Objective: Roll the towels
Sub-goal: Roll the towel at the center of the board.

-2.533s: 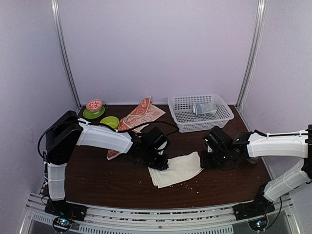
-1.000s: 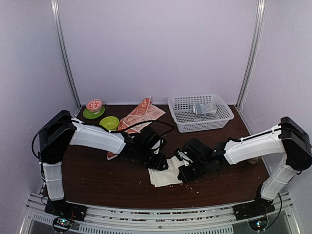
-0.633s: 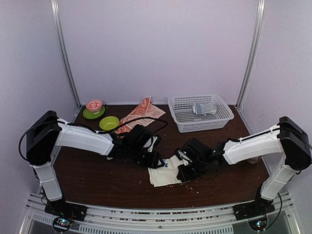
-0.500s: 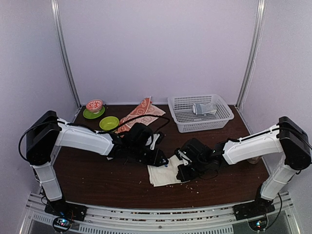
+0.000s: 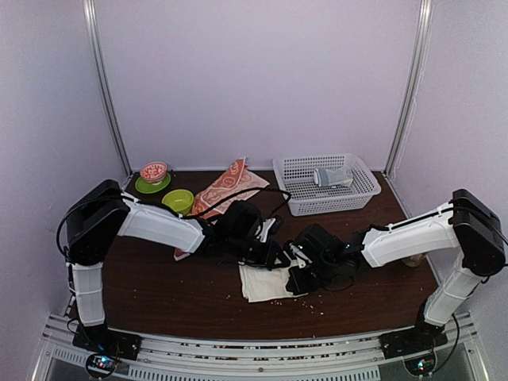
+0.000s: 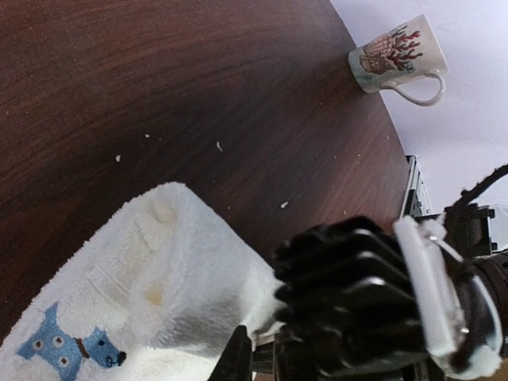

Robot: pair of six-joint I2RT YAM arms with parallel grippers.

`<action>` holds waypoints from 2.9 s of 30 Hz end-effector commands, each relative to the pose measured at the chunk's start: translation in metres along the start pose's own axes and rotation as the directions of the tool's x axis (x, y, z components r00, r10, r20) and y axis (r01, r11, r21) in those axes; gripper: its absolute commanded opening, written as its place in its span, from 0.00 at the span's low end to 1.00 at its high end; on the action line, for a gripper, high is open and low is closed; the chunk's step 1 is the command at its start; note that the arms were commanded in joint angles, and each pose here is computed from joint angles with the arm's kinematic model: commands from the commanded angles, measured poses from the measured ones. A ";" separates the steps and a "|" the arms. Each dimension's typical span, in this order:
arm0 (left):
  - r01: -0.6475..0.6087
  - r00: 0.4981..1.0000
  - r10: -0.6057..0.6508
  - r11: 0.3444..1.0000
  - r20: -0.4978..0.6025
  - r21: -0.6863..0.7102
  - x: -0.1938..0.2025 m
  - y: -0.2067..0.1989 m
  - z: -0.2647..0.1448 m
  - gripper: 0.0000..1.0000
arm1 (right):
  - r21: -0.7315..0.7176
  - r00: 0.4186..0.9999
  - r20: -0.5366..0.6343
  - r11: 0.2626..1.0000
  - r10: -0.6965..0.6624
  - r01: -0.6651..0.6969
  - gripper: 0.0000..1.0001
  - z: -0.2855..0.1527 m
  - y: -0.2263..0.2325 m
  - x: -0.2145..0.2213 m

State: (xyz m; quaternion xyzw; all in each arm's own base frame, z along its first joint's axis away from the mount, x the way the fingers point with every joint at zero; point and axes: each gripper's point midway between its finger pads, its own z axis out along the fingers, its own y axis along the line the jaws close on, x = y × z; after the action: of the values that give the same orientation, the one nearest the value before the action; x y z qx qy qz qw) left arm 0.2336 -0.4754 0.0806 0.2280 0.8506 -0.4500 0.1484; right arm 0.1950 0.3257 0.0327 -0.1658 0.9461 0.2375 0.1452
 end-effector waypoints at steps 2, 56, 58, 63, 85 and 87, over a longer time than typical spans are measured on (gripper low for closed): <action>0.037 0.999 -0.039 0.998 0.031 0.047 -0.019 0.008 0.008 0.12 | -0.008 1.000 -0.005 1.000 -0.003 0.003 0.06 0.001 0.003 -0.004; 0.148 0.985 -0.155 0.984 -0.072 -0.102 0.000 0.078 0.035 0.07 | 0.018 0.980 -0.059 0.981 0.192 -0.191 0.21 -0.008 -0.020 -0.001; 0.153 0.983 -0.163 0.981 -0.081 -0.117 0.002 0.081 0.035 0.06 | 0.057 0.973 -0.095 0.977 0.211 -0.206 0.21 -0.002 -0.030 0.011; 0.161 0.980 -0.176 0.977 -0.094 -0.142 0.007 0.086 0.034 0.04 | 0.063 0.972 -0.097 0.976 0.214 -0.209 0.27 -0.004 -0.031 0.013; 0.164 0.979 -0.181 0.974 -0.099 -0.156 0.010 0.090 0.034 0.01 | -0.252 0.943 0.044 0.917 0.329 -0.308 0.63 -0.014 -0.036 -0.042; 0.164 0.978 -0.181 0.974 -0.099 -0.155 0.010 0.090 0.033 0.01 | -0.250 0.941 0.021 0.913 0.338 -0.323 0.62 -0.007 -0.040 -0.037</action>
State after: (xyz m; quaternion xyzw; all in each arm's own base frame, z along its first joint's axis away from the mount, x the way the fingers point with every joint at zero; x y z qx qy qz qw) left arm 0.2737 -0.4740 0.0289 0.1792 0.8811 -0.4272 0.0950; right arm 0.2393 0.2899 0.0376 -0.0113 0.9295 0.3489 0.1193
